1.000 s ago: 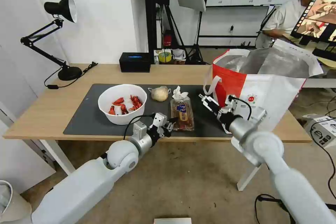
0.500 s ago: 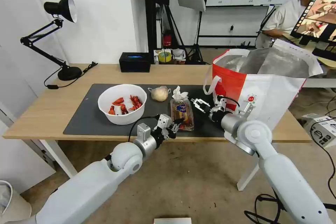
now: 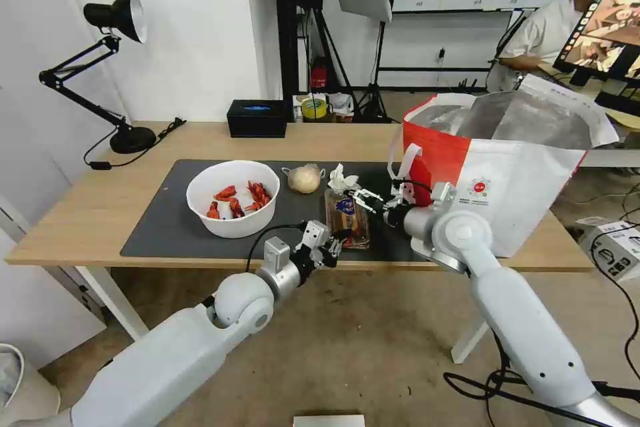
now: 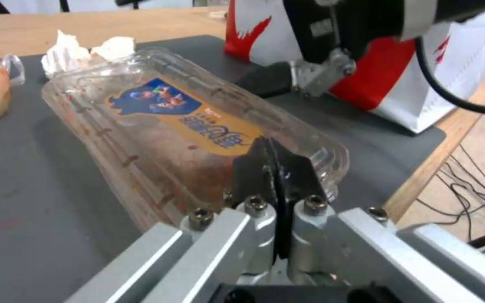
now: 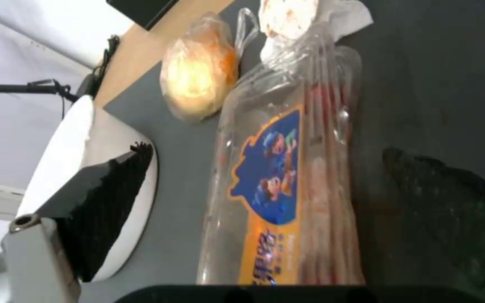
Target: Pick up the trash from the table and place it into the takeout bag.
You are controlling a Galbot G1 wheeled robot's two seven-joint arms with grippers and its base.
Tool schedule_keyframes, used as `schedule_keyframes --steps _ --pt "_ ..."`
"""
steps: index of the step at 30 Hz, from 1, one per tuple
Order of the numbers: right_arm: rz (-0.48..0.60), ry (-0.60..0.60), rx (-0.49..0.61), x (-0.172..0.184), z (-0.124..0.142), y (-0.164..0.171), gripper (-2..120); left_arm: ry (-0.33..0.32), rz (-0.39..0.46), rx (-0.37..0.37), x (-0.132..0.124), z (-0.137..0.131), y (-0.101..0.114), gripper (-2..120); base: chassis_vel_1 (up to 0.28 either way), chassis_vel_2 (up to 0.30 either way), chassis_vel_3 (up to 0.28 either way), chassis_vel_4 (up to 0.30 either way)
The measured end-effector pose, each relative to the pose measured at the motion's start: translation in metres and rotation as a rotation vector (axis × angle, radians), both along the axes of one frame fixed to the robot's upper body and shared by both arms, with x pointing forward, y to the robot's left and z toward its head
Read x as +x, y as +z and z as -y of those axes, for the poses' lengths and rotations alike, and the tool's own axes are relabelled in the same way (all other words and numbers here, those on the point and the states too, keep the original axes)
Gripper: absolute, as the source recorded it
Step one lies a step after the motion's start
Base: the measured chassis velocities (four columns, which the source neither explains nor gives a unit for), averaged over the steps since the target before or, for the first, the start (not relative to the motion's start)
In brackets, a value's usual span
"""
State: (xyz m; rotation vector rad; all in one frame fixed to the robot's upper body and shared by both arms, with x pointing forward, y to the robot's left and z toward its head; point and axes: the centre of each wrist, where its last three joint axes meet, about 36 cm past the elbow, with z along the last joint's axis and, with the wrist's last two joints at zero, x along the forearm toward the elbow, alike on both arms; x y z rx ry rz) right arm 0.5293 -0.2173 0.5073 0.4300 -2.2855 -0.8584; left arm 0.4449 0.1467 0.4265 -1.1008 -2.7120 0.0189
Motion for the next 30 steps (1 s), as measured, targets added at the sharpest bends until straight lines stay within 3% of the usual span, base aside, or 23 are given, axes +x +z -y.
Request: schedule_keyframes --steps 30 --pt "-0.061 0.081 -0.059 0.023 -0.021 -0.004 100 0.001 0.001 0.007 0.003 -0.001 -0.001 0 0.0 0.0 0.0 0.0"
